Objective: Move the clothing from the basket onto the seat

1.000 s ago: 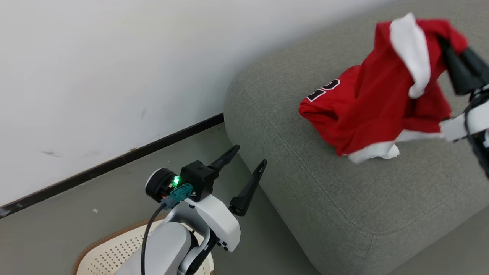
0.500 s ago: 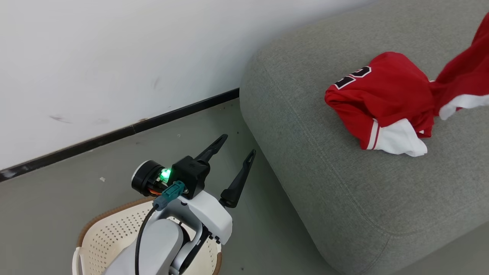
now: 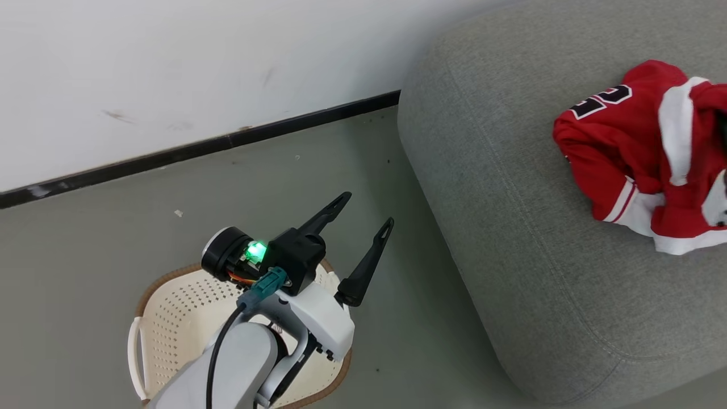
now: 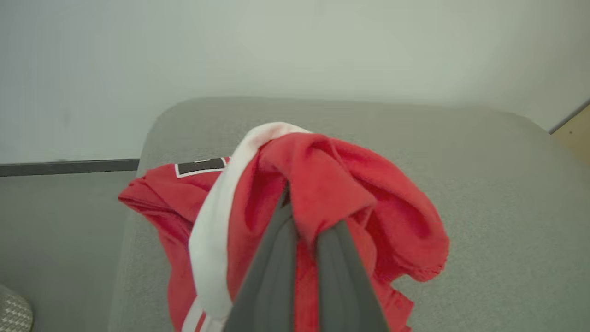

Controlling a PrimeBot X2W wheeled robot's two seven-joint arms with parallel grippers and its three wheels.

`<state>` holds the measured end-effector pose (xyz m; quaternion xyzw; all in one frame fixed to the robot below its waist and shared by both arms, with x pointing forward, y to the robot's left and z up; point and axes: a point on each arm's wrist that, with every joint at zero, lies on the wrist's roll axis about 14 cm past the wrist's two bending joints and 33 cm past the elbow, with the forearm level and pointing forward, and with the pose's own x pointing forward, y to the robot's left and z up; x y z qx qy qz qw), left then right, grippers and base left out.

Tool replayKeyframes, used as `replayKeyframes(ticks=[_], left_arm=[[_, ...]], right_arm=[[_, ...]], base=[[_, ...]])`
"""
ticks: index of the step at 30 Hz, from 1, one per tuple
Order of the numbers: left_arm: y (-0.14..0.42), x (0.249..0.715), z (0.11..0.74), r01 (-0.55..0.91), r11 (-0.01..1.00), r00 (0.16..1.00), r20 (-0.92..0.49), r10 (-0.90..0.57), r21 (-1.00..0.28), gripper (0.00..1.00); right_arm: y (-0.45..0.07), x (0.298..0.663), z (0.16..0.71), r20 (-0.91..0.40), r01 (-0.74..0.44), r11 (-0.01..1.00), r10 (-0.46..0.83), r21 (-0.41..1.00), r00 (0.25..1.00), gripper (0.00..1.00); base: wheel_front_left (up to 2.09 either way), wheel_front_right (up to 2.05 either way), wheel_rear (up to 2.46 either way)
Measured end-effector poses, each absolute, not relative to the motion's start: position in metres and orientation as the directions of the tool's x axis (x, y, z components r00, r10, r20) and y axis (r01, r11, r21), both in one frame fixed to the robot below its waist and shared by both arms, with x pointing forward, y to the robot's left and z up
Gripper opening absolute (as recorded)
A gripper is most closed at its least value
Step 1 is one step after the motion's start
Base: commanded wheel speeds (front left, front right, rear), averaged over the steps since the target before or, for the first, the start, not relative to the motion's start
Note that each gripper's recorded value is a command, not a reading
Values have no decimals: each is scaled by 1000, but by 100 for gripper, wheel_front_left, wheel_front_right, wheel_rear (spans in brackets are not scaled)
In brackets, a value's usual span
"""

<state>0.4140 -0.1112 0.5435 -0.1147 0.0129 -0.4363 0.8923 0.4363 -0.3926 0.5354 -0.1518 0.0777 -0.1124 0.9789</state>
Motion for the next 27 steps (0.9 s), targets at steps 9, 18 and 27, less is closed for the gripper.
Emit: replayKeyframes(ticks=[9, 18, 27], left_arm=[[-99, 429, 541, 755, 620, 646, 81, -759, -211, 100], [-88, 442, 536, 729, 644, 675, 87, -733, -231, 100], [-79, 449, 536, 704, 668, 702, 99, -705, -240, 100]], right_arm=[[-341, 466, 485, -187, 77, 962, -129, -262, 974, 0], [-321, 474, 460, -212, 27, 966, -84, -258, 974, 100], [-326, 450, 451, -219, 61, 970, -114, -236, 969, 100]], base=[[0, 0, 0], [0, 0, 0], [0, 0, 0]])
